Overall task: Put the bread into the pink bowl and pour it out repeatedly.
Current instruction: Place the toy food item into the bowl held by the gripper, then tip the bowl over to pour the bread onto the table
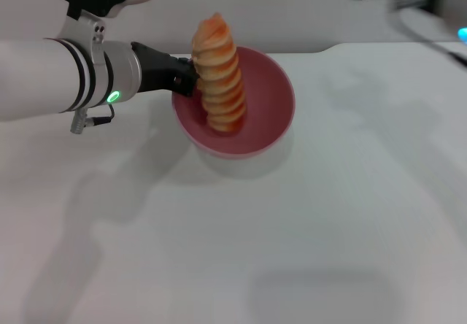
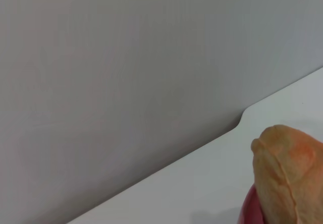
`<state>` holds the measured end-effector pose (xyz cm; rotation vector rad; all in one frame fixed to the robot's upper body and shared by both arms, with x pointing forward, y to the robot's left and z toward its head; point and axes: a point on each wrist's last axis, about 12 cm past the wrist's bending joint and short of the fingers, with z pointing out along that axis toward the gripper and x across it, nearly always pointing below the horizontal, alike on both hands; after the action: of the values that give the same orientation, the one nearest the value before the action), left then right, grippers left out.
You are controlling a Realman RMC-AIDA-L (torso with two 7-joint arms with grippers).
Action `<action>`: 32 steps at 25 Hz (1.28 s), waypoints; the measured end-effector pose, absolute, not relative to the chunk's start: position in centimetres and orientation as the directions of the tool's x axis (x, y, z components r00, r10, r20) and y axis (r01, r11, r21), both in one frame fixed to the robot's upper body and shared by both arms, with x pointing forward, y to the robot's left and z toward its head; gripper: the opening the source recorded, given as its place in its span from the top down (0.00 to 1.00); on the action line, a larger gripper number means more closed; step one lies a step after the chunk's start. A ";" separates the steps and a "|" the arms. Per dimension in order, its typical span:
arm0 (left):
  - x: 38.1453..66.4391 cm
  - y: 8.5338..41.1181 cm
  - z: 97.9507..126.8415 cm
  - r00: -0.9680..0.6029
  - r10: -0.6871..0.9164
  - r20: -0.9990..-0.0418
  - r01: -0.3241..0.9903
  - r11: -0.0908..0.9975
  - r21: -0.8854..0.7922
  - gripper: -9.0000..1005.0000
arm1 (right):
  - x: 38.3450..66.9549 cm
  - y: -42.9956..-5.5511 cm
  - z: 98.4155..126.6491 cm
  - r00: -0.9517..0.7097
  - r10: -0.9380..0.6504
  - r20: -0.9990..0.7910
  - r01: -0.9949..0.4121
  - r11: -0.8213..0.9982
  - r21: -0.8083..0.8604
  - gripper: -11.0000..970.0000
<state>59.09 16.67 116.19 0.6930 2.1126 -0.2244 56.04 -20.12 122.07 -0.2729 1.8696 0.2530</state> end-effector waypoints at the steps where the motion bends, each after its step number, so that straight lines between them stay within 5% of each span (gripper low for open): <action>1: 59.1 16.7 116.2 -0.461 0.395 -0.795 0.553 0.828 0.091 0.95 | 56.0 -20.1 122.1 -0.302 -0.061 -0.951 -0.312 0.949 0.038 0.48; 8: 58.6 15.0 116.2 -0.383 0.468 -0.796 0.619 0.770 0.155 0.95 | 55.1 -26.4 119.6 -0.396 -0.014 -0.918 -0.126 0.991 0.039 0.63; 22: 55.7 9.5 114.7 -0.112 0.601 -0.791 0.753 0.571 0.327 0.95 | 54.8 -27.6 116.7 -0.481 -0.016 -0.877 -0.097 0.995 0.036 0.99; 26: 55.2 8.6 113.6 0.019 0.664 -0.748 0.739 0.495 0.458 0.95 | 54.8 -27.6 116.5 -0.489 -0.027 -0.872 -0.104 0.994 0.027 0.99; 32: 55.7 8.4 113.1 0.014 0.646 -0.763 0.731 0.514 0.449 0.95 | 54.7 -27.4 116.3 -0.512 -0.042 -0.858 -0.116 0.993 0.021 0.99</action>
<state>55.70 8.43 113.08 1.1798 1.6834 -0.0980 54.74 -27.39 116.31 -0.1102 2.1080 0.0912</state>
